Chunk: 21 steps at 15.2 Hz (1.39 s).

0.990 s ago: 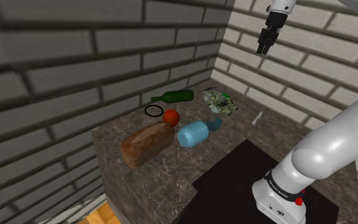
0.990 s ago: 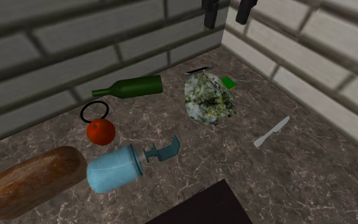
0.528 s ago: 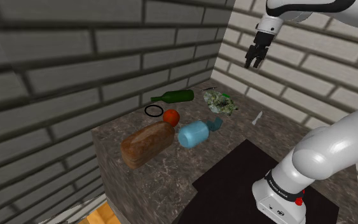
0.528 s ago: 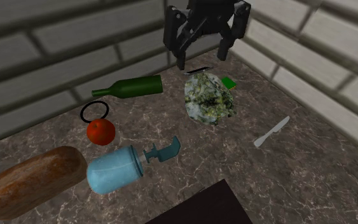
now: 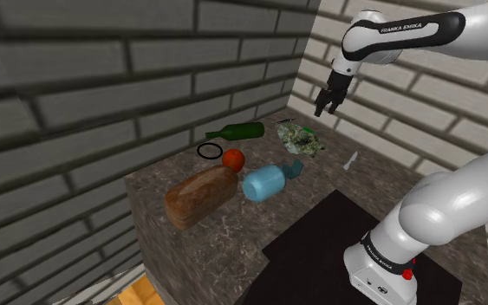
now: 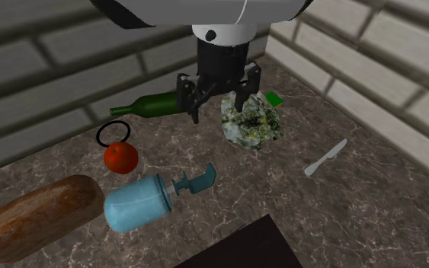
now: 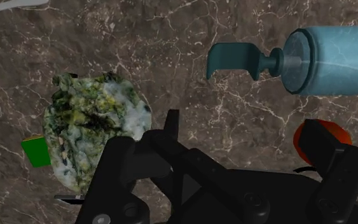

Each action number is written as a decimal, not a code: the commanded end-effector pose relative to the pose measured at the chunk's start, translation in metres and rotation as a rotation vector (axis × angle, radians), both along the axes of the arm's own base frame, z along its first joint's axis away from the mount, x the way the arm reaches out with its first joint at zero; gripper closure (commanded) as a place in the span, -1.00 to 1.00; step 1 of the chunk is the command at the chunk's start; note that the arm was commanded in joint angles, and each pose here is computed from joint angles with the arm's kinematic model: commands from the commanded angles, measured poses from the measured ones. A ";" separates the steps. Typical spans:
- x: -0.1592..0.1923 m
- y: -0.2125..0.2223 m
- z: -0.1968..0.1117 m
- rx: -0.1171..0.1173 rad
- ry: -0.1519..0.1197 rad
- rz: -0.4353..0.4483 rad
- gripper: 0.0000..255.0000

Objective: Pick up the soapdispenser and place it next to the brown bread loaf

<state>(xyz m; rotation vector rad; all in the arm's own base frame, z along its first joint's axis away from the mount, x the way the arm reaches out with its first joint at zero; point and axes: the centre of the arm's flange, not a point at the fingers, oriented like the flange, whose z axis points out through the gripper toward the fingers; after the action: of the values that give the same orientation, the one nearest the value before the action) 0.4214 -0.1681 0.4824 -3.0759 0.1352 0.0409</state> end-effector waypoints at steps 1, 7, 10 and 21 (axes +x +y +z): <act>-0.003 0.013 -0.028 -0.007 -0.011 -0.010 -1.00; 0.003 0.045 -0.101 -0.027 -0.036 -0.036 -1.00; 0.007 0.061 -0.137 -0.037 -0.048 -0.049 -1.00; 0.021 0.099 -0.247 -0.062 -0.080 -0.082 -1.00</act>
<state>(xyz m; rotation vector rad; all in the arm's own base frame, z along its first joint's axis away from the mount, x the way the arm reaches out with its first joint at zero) 0.4430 -0.0685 0.2408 -3.1235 0.2638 -0.0935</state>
